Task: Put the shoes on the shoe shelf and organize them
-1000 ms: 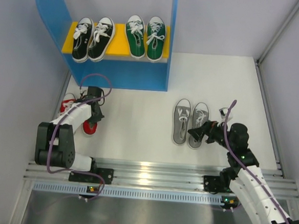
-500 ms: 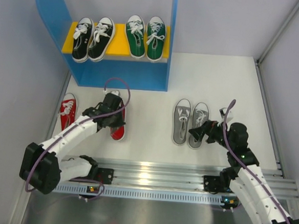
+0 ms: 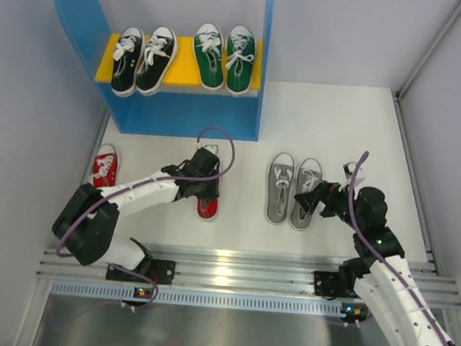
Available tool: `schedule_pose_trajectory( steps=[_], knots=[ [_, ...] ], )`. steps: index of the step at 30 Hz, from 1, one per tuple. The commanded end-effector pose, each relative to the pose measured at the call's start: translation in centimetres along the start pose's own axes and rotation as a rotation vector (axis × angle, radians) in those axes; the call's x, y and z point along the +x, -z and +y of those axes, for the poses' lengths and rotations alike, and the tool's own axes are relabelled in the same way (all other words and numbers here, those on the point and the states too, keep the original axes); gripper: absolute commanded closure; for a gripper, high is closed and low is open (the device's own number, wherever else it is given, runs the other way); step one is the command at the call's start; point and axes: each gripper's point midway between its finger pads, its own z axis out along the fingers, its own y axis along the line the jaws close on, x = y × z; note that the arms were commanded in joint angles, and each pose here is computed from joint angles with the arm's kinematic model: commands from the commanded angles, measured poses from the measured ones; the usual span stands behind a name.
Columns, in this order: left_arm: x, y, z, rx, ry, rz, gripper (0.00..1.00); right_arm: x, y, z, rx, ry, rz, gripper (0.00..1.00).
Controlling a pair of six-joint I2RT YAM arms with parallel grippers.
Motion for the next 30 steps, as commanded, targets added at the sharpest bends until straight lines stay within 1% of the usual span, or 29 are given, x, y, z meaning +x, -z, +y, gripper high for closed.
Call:
schedule_pose_trajectory(
  steps=[1,2,3,4,5,6,7,8,9,10,12,13,15,16,17,18,19,22,23,25,26,30],
  knots=[
    [-4.9,-0.1,-2.4,0.061,-0.018,-0.172,0.65,-2.0,0.5,1.2,-0.013,0.041,-0.048,0.01],
    [-5.2,0.3,-2.6,0.063,-0.022,-0.19,0.54,-2.0,0.4,1.1,-0.005,0.041,-0.05,0.0],
    [-5.5,0.8,-2.9,0.048,-0.039,-0.224,0.06,-1.9,0.5,1.0,-0.001,0.041,-0.045,0.01],
    [-6.2,2.2,-3.5,0.056,-0.047,-0.268,0.02,-1.9,0.5,1.0,0.001,0.043,-0.045,0.01],
    [-5.9,3.0,-4.4,0.061,-0.066,-0.282,0.02,-1.8,0.5,0.9,0.005,0.043,-0.047,0.0],
    [-7.3,4.7,-4.1,0.021,-0.055,-0.354,0.02,-1.5,0.4,0.7,0.008,0.042,-0.042,0.01],
    [-7.5,5.6,-4.2,0.004,-0.046,-0.376,0.02,-1.6,0.4,0.8,0.005,0.044,-0.045,0.01],
    [-6.6,6.4,-4.2,-0.024,-0.068,-0.372,0.02,-1.3,0.3,0.7,0.007,0.041,-0.04,0.01],
    [-6.7,7.2,-4.3,-0.036,-0.063,-0.399,0.02,-1.2,0.2,0.6,0.007,0.04,-0.036,0.01],
    [-6.9,8.4,-3.8,-0.057,-0.032,-0.452,0.02,-1.2,0.2,0.6,0.007,0.041,-0.038,0.01],
    [-4.8,9.0,-4.1,-0.036,-0.021,-0.451,0.02,-0.9,0.1,0.5,0.007,0.04,-0.031,0.0],
    [-4.3,9.0,-3.7,-0.056,-0.014,-0.468,0.02,-1.0,0.0,0.6,0.003,0.042,-0.035,0.01],
    [-2.1,8.7,-3.1,-0.074,-0.035,-0.46,0.02,-0.8,-0.1,0.4,0.005,0.044,-0.028,0.0],
    [-1.6,8.8,-3.2,-0.063,-0.015,-0.469,0.02,-0.7,-0.2,0.4,0.004,0.044,-0.026,0.01],
    [-0.9,8.8,-3.4,-0.054,-0.02,-0.465,0.02,-0.7,-0.2,0.4,0.003,0.045,-0.025,0.01],
    [-0.1,8.4,-2.7,-0.072,-0.02,-0.448,0.02,-0.5,-0.3,0.3,0.004,0.045,-0.019,0.01],
    [0.3,8.3,-2.6,-0.075,0.008,-0.445,0.02,-0.4,-0.3,0.3,0.002,0.045,-0.017,0.01],
    [1.8,7.7,-1.6,-0.139,0.03,-0.461,0.02,-0.4,-0.3,0.4,-0.001,0.044,-0.02,0.01],
    [1.9,7.9,-1.5,-0.162,0.016,-0.496,0.02,-0.5,-0.3,0.4,-0.002,0.046,-0.022,0.01],
    [2.4,7.9,-0.9,-0.221,0.01,-0.525,0.02,-0.4,-0.3,0.4,-0.001,0.042,-0.021,0.0],
    [2.0,8.5,-1.1,-0.236,-0.007,-0.582,0.02,-0.3,-0.3,0.4,-0.003,0.042,-0.017,0.01],
    [2.6,7.8,-1.5,-0.265,-0.009,-0.625,0.02,-0.1,-0.2,0.4,-0.001,0.043,-0.01,0.0]
  ],
)
